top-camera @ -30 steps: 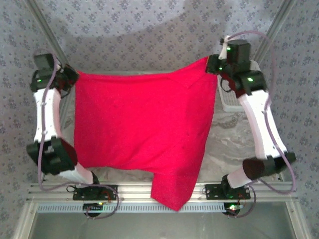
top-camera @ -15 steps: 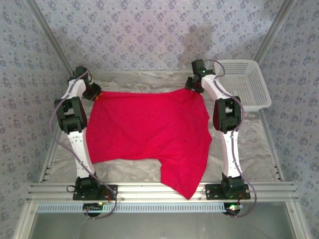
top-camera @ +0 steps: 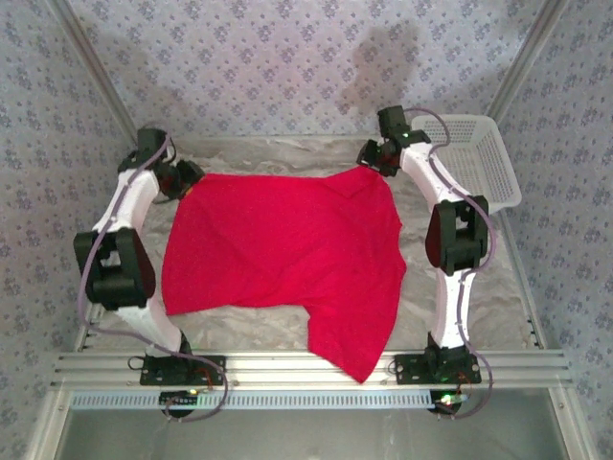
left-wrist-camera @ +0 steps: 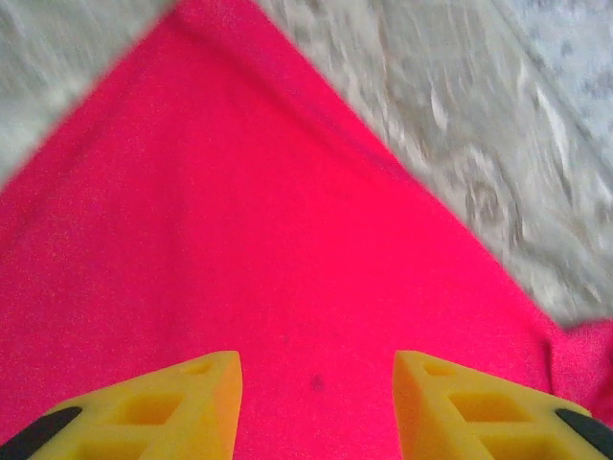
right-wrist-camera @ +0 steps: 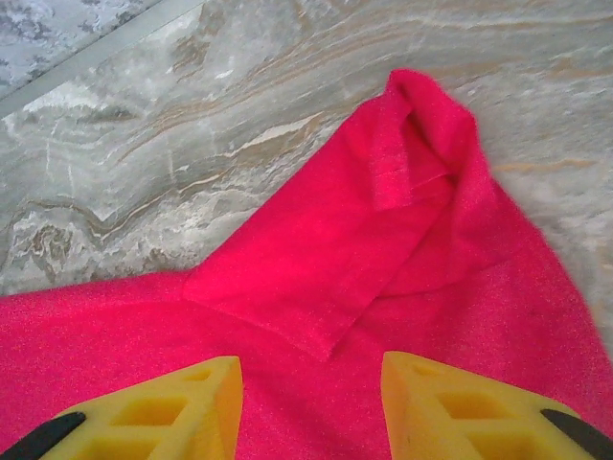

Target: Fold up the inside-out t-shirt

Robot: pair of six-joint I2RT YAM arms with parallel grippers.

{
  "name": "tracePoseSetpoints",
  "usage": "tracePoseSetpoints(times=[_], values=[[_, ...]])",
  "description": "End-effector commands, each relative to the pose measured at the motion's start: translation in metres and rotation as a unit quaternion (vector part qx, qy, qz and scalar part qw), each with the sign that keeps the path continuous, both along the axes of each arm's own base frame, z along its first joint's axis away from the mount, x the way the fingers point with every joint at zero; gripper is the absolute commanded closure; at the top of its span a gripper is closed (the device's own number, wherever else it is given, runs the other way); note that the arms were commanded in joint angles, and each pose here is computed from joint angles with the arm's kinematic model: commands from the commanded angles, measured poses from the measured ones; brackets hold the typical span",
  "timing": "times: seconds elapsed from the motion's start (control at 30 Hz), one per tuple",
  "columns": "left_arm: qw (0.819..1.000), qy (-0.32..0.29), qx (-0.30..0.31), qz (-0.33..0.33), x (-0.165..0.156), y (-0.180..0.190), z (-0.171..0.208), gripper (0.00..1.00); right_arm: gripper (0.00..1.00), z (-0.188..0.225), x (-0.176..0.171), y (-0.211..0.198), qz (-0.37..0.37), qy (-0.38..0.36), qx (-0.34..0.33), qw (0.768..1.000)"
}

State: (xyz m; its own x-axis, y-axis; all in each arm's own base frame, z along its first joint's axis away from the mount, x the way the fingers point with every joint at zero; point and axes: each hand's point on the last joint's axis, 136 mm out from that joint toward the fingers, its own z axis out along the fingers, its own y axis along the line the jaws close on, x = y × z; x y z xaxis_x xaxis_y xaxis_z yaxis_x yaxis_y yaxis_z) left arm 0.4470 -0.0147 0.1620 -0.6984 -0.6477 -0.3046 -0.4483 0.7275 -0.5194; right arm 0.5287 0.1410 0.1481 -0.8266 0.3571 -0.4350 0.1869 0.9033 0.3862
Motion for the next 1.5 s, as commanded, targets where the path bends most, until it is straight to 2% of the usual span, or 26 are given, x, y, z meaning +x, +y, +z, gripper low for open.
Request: tracePoseSetpoints(times=[0.0, 0.2, 0.63, 0.67, 0.8, 1.0, 1.17, 1.3, 1.37, 1.4, 1.47], values=[[0.998, -0.002, -0.056, -0.006, -0.021, -0.019, -0.018, 0.55, 0.56, -0.034, -0.006, 0.024, 0.021, 0.028, 0.024, 0.999], [1.0, 0.005, -0.027, 0.0, -0.05, -0.013, -0.026, 0.56, 0.54, -0.075, -0.012, 0.037, 0.034, 0.066, 0.006, 0.997], [0.998, 0.051, -0.037, -0.004, -0.055, -0.017, -0.061, 0.57, 0.55, -0.115, -0.008, 0.044, 0.028, 0.096, -0.02, 0.995], [0.998, 0.051, -0.036, -0.004, -0.056, -0.016, -0.06, 0.57, 0.57, -0.116, -0.008, 0.045, 0.028, 0.095, -0.02, 0.995], [0.998, 0.051, -0.031, -0.004, -0.056, -0.015, -0.058, 0.58, 0.83, -0.116, -0.004, 0.047, 0.025, 0.092, -0.016, 0.995], [0.998, 0.056, -0.024, -0.005, -0.058, -0.013, -0.06, 0.58, 1.0, -0.098, 0.002, 0.051, 0.024, 0.079, -0.021, 0.996], [0.998, 0.06, -0.026, -0.005, -0.06, -0.014, -0.065, 0.59, 1.0, -0.061, 0.024, 0.054, 0.021, 0.026, -0.007, 0.999], [0.998, 0.06, -0.027, -0.008, -0.058, -0.015, -0.07, 0.59, 1.0, -0.021, 0.086, 0.058, 0.008, -0.097, 0.027, 0.995], [0.998, 0.06, -0.031, -0.005, -0.057, -0.015, -0.075, 0.59, 1.0, -0.015, 0.117, 0.081, 0.05, -0.157, 0.071, 0.984], [0.998, 0.06, -0.033, -0.003, -0.056, -0.016, -0.077, 0.59, 0.95, -0.012, 0.128, 0.093, 0.074, -0.178, 0.093, 0.977], [0.997, 0.065, -0.041, -0.005, -0.055, -0.021, -0.083, 0.59, 0.69, -0.014, 0.139, 0.108, 0.096, -0.178, 0.124, 0.971]])
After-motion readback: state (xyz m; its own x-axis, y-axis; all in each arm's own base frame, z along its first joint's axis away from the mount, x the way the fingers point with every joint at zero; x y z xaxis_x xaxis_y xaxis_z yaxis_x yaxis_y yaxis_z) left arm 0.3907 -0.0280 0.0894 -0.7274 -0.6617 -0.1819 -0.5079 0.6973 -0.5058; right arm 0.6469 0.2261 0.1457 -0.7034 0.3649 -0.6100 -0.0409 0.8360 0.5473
